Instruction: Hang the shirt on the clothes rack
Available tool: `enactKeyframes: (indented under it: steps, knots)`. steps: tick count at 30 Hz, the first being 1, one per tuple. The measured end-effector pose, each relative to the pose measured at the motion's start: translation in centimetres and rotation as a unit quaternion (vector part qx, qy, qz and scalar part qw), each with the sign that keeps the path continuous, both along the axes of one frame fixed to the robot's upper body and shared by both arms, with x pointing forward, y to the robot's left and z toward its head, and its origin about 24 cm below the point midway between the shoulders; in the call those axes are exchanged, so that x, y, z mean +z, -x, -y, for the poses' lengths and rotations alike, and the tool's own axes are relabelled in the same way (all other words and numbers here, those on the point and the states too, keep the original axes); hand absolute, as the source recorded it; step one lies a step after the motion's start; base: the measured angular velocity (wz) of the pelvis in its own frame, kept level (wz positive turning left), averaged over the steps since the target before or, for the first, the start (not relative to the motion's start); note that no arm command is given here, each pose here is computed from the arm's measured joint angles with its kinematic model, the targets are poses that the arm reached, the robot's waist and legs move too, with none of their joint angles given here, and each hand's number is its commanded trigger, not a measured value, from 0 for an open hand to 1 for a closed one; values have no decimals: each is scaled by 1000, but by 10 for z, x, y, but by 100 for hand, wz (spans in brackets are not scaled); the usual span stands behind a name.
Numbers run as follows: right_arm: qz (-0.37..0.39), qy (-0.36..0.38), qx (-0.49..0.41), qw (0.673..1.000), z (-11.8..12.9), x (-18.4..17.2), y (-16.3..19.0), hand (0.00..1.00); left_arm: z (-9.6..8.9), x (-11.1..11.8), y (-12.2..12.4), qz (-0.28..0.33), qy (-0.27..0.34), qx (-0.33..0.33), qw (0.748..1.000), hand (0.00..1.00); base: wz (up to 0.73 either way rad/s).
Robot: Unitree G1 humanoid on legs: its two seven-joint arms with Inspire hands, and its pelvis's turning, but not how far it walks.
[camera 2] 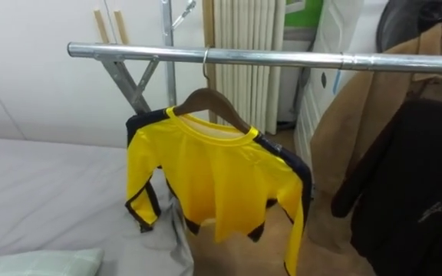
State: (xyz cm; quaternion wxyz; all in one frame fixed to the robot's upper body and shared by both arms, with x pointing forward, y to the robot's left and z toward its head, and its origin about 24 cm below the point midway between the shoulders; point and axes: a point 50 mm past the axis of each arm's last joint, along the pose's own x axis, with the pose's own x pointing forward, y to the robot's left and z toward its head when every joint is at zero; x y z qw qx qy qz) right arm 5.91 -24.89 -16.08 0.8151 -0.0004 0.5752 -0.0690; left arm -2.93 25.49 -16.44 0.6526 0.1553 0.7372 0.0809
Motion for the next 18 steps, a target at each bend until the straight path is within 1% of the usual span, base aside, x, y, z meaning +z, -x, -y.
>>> enactKeyframes:
  steps: [3, 4, 7, 9, 11, 15, 18]
  knots:
    - [-7, 4, 7, 1000, 3, 1, 0, 0, 4, -1, -7, 23, 8, -6, 1000, 0, 76]
    - [-14, 10, 6, 1000, 8, 2, 1, 0, 5, -1, -8, 28, 11, -7, 1000, 0, 105]
    - [-29, 15, -2, 999, 12, 2, 4, 0, 5, -1, -23, 59, 18, -15, 998, 0, 123]
    - [-41, 22, 9, 999, 14, 2, 6, 0, 6, -1, -30, 72, 24, -18, 997, 0, 132]
    - [-63, 34, 8, 997, 17, 1, 14, 0, 14, -3, -41, 84, 41, -19, 995, 0, 145]
    - [-78, 52, -5, 996, 17, 1, 17, 0, 21, -4, -48, 93, 53, -19, 994, 0, 134]
    - [-72, 55, -8, 996, 9, -1, 12, 0, 22, -5, -46, 94, 47, -14, 994, 0, 87]
